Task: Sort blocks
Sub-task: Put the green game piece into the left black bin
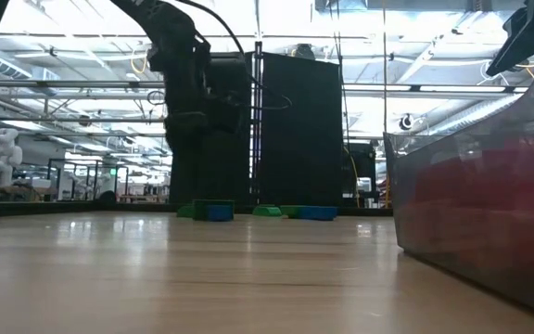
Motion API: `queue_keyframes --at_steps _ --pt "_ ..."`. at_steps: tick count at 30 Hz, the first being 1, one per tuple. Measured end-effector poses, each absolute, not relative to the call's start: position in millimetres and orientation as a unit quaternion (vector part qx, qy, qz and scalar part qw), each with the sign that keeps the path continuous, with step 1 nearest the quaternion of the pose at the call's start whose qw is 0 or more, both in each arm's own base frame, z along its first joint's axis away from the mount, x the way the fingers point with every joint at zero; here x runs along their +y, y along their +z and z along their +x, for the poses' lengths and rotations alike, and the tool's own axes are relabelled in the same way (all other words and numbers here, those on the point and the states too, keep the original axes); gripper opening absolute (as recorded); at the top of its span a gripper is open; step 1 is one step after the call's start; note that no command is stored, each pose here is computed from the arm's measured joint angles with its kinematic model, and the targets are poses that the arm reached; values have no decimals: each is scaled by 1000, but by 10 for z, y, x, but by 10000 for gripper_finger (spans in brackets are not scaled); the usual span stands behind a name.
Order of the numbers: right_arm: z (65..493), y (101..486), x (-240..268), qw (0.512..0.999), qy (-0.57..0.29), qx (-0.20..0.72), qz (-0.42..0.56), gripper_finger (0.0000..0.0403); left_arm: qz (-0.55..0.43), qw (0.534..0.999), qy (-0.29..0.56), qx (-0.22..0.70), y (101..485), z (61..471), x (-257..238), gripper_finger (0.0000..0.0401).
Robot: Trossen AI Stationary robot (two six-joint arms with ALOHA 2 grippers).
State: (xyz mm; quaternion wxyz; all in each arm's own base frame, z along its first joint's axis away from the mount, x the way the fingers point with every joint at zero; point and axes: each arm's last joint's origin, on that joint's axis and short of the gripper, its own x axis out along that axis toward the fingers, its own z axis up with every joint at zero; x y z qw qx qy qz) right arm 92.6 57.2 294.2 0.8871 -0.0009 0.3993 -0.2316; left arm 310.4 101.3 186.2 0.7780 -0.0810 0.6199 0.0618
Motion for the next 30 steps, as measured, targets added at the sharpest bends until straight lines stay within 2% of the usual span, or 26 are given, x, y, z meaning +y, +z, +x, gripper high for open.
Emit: queue_keyframes --at_steps 7,19,30 --pt "925 2943 571 887 -232 399 -2 212 -37 767 92 634 1759 3095 940 248" --pt "920 2942 567 886 -233 400 -4 212 -32 800 100 591 1786 3191 979 248" --pt "921 2941 569 886 -232 402 -3 212 -39 776 93 622 1591 3065 941 248"
